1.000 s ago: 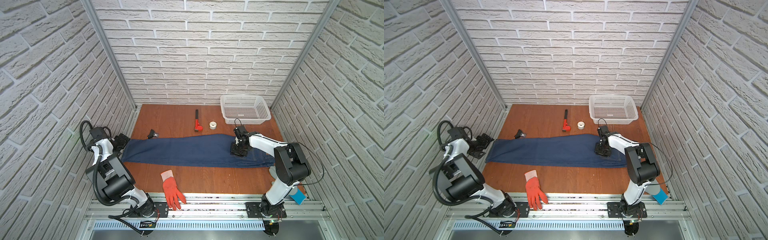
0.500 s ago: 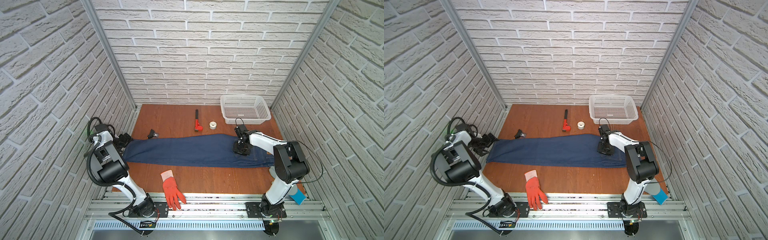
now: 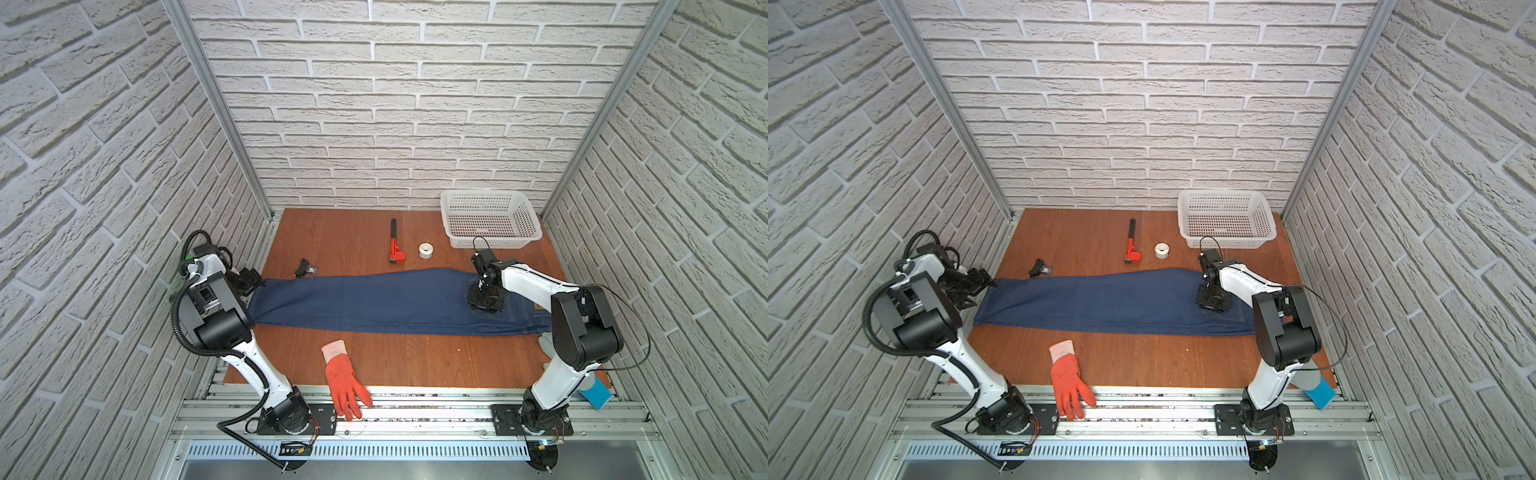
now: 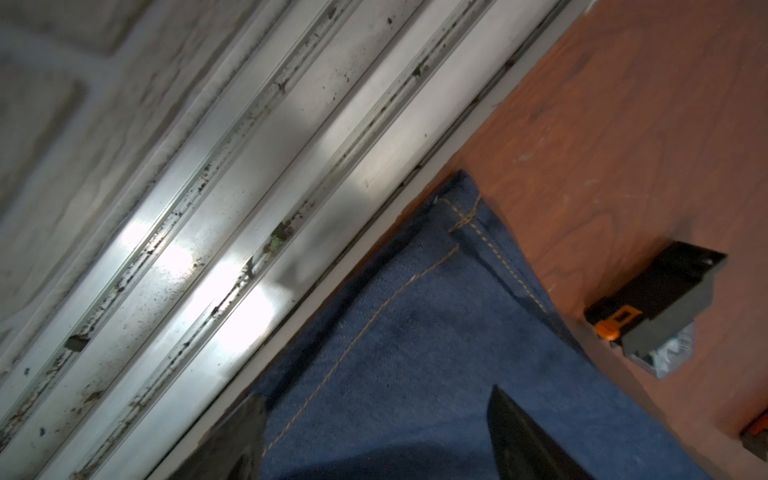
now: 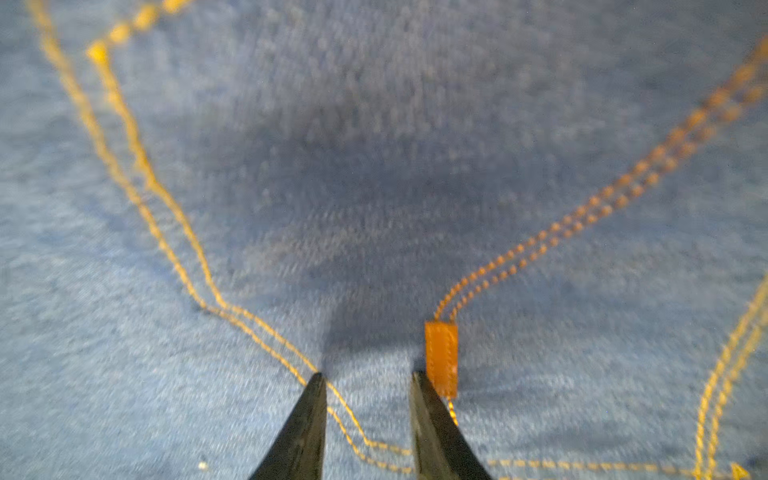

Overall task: Fold and stack the trousers
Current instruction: 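Release the waistband with the right gripper and move it to the jeans' middle, then lift the hem with the left gripper and carry it toward the right gripper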

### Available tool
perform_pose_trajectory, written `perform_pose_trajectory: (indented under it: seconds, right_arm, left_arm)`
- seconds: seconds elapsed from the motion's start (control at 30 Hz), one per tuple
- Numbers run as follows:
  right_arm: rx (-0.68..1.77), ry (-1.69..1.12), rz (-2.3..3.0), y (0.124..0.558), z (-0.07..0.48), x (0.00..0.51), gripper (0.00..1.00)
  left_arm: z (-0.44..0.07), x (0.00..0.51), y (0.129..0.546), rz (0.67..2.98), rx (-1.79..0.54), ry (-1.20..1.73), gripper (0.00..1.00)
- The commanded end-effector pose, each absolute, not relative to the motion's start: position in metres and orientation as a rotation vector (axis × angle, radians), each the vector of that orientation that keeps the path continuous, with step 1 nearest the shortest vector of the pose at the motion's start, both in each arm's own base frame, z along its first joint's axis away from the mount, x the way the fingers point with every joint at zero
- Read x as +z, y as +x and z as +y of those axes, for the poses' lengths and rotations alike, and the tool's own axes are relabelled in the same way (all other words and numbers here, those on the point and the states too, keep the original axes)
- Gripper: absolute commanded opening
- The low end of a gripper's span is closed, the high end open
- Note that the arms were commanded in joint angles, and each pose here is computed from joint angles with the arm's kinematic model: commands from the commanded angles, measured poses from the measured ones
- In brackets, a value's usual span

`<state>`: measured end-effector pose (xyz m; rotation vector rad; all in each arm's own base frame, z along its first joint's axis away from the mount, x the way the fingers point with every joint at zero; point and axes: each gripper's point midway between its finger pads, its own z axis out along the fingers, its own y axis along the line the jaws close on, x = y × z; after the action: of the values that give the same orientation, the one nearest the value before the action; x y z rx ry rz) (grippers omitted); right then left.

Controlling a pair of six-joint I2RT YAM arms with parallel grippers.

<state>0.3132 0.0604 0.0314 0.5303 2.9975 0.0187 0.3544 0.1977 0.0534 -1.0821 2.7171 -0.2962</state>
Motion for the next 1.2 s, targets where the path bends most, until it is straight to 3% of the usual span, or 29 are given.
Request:
perform_pose_trajectory:
  seconds: [0.0, 0.3, 0.77, 0.9, 1.03, 1.17]
  right_arm:
    - [0.065, 0.521, 2.966, 0.317, 0.068, 0.050, 0.35]
    - [0.102, 0.488, 2.956, 0.318, 0.083, 0.057, 0.33]
    - [0.130, 0.453, 2.958, 0.317, 0.102, 0.057, 0.30]
    - [0.133, 0.454, 2.968, 0.316, 0.104, 0.053, 0.30]
    - [0.133, 0.449, 2.966, 0.317, 0.105, 0.054, 0.29]
    - [0.134, 0.445, 2.968, 0.317, 0.105, 0.054, 0.29]
  left_arm:
    - [0.199, 0.040, 0.341, 2.792, -0.271, -1.106, 0.77]
    - [0.203, 0.029, 0.321, 2.856, -0.176, -1.141, 0.81]
    - [0.196, 0.014, 0.309, 2.910, -0.203, -1.158, 0.64]
    - [0.195, 0.013, 0.308, 2.915, -0.215, -1.159, 0.55]
    - [0.196, 0.017, 0.308, 2.907, -0.198, -1.154, 0.35]
    - [0.198, 0.026, 0.310, 2.882, -0.183, -1.142, 0.25]
